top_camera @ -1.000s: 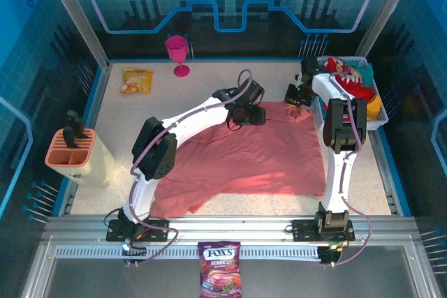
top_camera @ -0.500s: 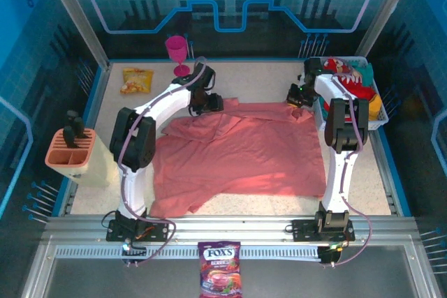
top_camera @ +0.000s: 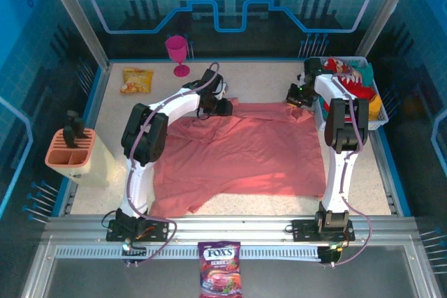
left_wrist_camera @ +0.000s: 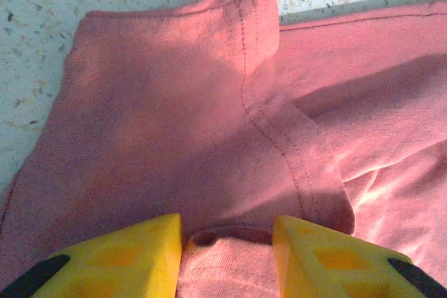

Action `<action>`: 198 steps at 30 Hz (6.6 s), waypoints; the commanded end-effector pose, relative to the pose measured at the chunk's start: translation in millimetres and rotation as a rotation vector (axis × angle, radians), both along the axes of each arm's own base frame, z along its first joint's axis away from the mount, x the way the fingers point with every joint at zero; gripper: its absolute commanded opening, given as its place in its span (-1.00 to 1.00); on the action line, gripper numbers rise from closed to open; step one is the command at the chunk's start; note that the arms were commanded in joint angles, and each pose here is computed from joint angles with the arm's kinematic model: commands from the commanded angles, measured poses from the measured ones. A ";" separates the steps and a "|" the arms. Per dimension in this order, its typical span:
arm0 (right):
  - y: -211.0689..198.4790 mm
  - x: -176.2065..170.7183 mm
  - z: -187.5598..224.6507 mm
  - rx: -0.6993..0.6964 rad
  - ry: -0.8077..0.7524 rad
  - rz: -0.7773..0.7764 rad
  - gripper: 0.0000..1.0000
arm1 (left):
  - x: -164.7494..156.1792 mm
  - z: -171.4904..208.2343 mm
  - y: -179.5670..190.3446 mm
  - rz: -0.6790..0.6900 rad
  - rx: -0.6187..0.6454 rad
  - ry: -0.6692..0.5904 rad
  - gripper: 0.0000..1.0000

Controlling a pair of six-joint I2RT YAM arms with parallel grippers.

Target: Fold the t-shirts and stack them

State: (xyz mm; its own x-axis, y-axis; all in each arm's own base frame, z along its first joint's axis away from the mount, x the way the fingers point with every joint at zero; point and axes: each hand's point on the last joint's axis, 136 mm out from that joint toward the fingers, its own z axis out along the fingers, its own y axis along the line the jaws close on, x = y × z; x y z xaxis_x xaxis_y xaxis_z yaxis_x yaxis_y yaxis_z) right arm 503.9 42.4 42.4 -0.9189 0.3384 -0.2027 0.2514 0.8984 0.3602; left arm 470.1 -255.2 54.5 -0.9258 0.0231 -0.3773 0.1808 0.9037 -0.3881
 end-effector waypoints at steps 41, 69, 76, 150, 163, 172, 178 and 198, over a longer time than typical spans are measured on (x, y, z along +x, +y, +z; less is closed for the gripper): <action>-15.5 0.8 65.1 -0.034 -0.111 -0.026 0.30 | -25.9 98.4 86.8 0.099 0.189 -0.155 -1.00; 27.0 -49.6 43.4 -0.082 -0.031 0.090 0.44 | 151.7 154.0 194.3 0.191 0.510 -0.504 -1.00; 32.5 -54.0 37.8 -0.079 -0.017 0.100 0.45 | 184.5 143.2 211.0 0.215 0.585 -0.579 -1.00; 55.4 -179.4 68.8 0.023 -0.078 0.142 0.99 | -8.8 111.0 234.7 0.473 0.272 -0.069 0.69; 61.3 -178.4 68.5 0.054 -0.085 0.159 0.99 | -12.7 55.5 262.8 0.485 0.420 -0.016 0.28; 64.4 -176.2 69.3 0.071 -0.088 0.167 0.99 | 14.2 31.7 285.0 0.508 0.524 0.016 0.28; 62.2 -180.0 68.0 0.058 -0.082 0.169 0.99 | 38.0 23.2 313.3 0.598 0.518 0.081 0.31; 27.4 -201.8 55.3 -0.098 0.008 0.048 0.99 | -23.8 94.9 276.2 0.632 0.246 0.092 0.44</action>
State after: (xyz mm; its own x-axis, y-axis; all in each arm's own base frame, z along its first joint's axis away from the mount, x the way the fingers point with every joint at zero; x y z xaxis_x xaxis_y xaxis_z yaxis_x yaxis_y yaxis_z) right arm 317.3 85.8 96.7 -0.9427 0.2376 -0.2341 0.1463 0.9252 0.3500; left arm 475.8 51.3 103.2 -0.8453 -0.4108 -0.3417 -0.4381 0.8989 0.0030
